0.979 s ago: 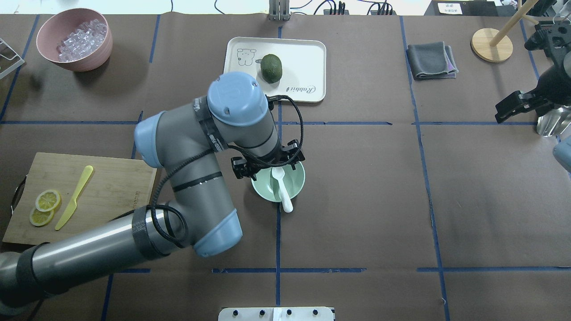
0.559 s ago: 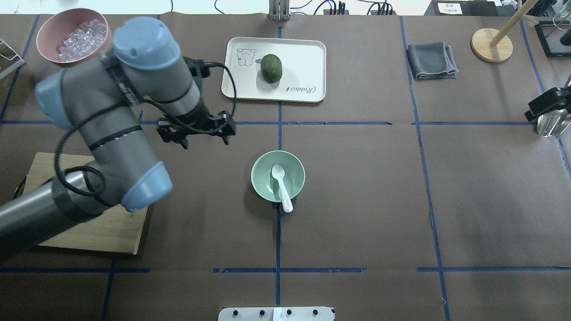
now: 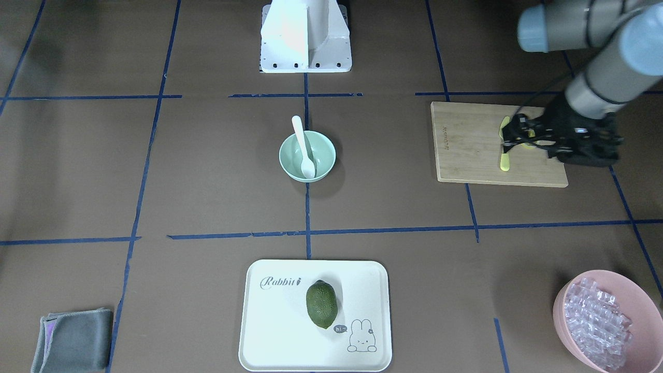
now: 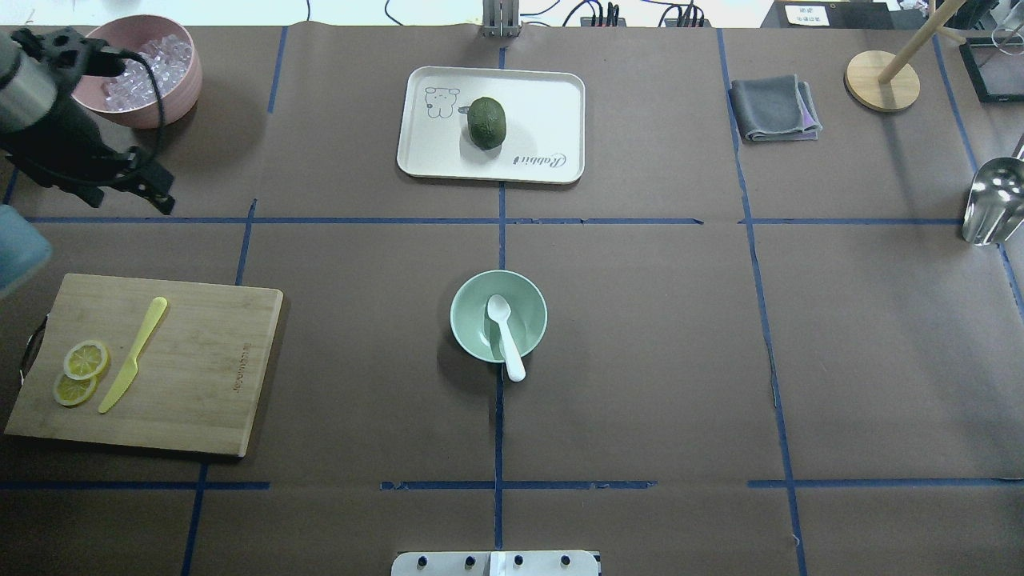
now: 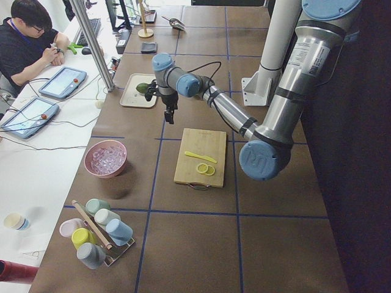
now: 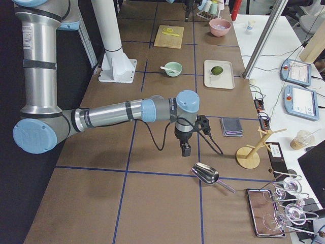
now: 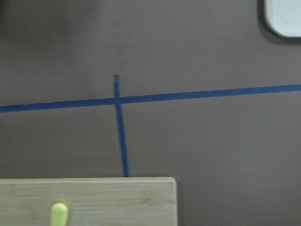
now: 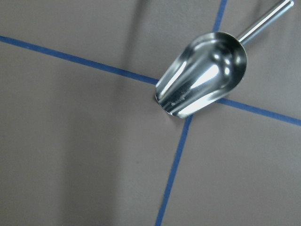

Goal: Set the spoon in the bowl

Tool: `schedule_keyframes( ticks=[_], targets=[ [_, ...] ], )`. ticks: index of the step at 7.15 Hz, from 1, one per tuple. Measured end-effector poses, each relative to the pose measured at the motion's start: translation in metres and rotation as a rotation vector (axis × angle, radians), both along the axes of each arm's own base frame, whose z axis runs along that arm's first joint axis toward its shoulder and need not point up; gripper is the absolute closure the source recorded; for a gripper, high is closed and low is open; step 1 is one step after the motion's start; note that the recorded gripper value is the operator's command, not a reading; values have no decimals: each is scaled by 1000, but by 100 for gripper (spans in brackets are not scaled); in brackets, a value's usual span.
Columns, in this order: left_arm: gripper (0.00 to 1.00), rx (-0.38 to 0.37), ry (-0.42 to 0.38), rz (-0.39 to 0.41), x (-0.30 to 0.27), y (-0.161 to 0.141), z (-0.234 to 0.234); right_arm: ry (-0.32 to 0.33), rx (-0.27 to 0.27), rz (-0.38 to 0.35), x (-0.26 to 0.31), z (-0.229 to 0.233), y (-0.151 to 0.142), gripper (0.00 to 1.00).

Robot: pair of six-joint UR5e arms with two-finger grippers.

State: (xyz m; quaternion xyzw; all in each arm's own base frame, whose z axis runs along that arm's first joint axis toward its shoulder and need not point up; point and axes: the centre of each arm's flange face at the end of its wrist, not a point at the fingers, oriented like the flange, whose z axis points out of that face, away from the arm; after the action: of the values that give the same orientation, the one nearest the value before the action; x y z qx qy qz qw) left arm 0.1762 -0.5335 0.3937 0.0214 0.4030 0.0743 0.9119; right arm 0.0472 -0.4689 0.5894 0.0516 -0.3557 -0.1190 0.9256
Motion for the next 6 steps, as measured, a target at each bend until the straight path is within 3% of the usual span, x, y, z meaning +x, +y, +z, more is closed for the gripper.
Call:
schedule_keyframes(
  ticks=[2, 6],
  targets=[
    [0, 39, -34, 16, -99, 3, 80, -53, -44, 34, 37, 44, 9, 0],
    [0, 10, -67, 25, -217, 32, 211, -63, -59, 72, 45, 42, 7, 0]
  ],
)
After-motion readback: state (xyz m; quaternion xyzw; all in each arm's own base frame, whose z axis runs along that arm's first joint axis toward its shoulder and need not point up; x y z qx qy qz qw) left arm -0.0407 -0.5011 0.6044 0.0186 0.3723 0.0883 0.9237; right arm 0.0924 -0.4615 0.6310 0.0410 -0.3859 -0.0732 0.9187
